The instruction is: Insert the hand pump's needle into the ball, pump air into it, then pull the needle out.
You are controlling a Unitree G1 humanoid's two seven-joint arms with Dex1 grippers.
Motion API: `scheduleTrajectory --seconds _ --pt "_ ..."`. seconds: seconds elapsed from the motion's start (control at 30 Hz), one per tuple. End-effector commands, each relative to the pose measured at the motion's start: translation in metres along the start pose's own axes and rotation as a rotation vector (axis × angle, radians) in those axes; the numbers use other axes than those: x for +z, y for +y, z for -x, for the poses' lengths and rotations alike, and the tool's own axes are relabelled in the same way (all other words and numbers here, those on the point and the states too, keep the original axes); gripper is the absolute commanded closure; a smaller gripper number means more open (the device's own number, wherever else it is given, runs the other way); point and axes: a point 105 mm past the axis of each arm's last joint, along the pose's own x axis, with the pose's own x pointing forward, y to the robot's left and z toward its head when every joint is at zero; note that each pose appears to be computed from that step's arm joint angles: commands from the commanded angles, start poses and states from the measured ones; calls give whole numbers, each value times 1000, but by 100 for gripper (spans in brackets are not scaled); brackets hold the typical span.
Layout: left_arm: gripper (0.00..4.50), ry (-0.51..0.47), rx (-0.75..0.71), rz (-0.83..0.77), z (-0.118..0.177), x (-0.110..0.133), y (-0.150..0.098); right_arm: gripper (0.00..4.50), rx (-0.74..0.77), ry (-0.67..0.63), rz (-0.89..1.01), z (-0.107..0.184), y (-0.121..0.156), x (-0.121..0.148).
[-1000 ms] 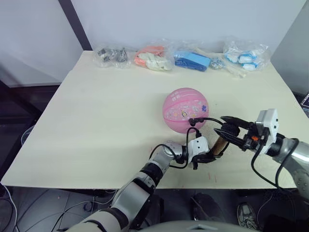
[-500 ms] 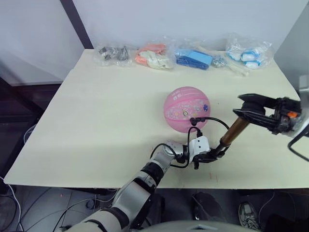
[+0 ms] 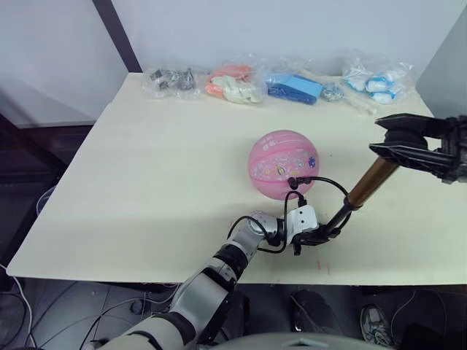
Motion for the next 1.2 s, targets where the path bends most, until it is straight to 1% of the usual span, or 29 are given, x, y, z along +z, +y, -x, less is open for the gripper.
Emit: scheduleTrajectory --seconds 0.03,0.2,0.33,0.4,0.47,0.57,0.7,0.87,0.97,1.1,1.2 --pt "343 130 -17 108 8 -42 -15 248 -5 -65 75 6 3 23" --pt "343 131 -14 106 8 -41 -13 248 8 -41 25 1 5 3" --pt "343 133 -14 101 8 -41 -12 248 27 -2 -32 -9 11 -29" --pt "343 134 -13 100 8 -40 -11 248 22 -6 -65 -13 12 -42" --pt "343 135 -13 99 8 -40 -11 248 19 18 -69 -15 13 -55" --pt "343 134 -12 99 8 -41 -12 248 4 24 -96 -18 15 -75" --pt "343 134 -9 102 9 -42 -12 248 -31 55 -129 -22 15 -108" --pt "343 135 -6 104 9 -42 -11 248 -103 36 -172 -30 13 -139" --pt "343 138 -3 103 10 -43 -11 248 -111 59 -194 -35 17 -161" --pt "343 140 3 103 11 -44 -9 248 -132 76 -189 -37 17 -176" --pt "343 140 10 103 12 -44 -8 248 -137 70 -171 -38 16 -174"
